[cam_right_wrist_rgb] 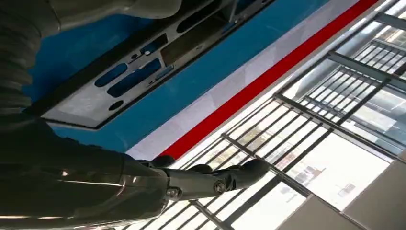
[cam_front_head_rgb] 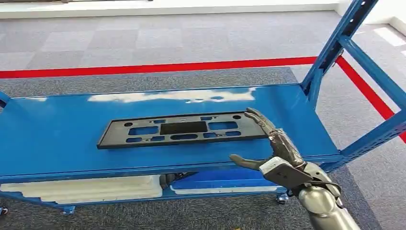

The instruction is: Take the parts from the cabinet and place them on the table.

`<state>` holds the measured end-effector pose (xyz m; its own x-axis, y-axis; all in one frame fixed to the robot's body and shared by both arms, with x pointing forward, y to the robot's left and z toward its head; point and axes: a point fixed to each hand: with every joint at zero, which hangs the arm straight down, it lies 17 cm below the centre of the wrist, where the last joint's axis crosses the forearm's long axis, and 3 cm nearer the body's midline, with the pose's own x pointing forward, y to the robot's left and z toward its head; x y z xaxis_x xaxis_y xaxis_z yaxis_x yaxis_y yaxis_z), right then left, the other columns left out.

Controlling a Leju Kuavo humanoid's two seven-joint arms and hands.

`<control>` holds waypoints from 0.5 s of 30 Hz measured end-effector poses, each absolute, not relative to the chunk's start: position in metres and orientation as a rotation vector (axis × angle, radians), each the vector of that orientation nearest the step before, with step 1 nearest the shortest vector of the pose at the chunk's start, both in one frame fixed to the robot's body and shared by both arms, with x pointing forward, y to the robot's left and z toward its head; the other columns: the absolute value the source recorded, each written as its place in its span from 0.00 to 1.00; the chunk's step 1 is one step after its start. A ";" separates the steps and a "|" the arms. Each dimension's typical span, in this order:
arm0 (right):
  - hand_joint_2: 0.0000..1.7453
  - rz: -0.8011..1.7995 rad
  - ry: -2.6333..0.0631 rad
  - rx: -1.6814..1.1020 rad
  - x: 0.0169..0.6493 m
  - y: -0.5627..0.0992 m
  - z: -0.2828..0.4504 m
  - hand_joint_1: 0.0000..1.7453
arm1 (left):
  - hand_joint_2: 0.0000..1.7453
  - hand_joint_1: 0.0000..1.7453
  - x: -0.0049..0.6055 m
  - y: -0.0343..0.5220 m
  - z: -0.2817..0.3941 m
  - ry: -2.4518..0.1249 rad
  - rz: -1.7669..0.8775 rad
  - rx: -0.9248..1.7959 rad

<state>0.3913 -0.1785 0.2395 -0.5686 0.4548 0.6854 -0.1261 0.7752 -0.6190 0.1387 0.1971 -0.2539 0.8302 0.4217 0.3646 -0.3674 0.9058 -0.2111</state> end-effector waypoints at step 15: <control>1.00 0.790 -2.038 -0.246 0.391 -0.178 0.239 0.00 | 0.00 0.00 0.139 0.197 -0.254 -0.417 0.420 -0.134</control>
<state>0.3913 -0.1785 0.2395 -0.5687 0.4548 0.6854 -0.1261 0.7752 -0.6190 0.1387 0.1971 -0.2539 0.8302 0.4217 0.3646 -0.3674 0.9058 -0.2111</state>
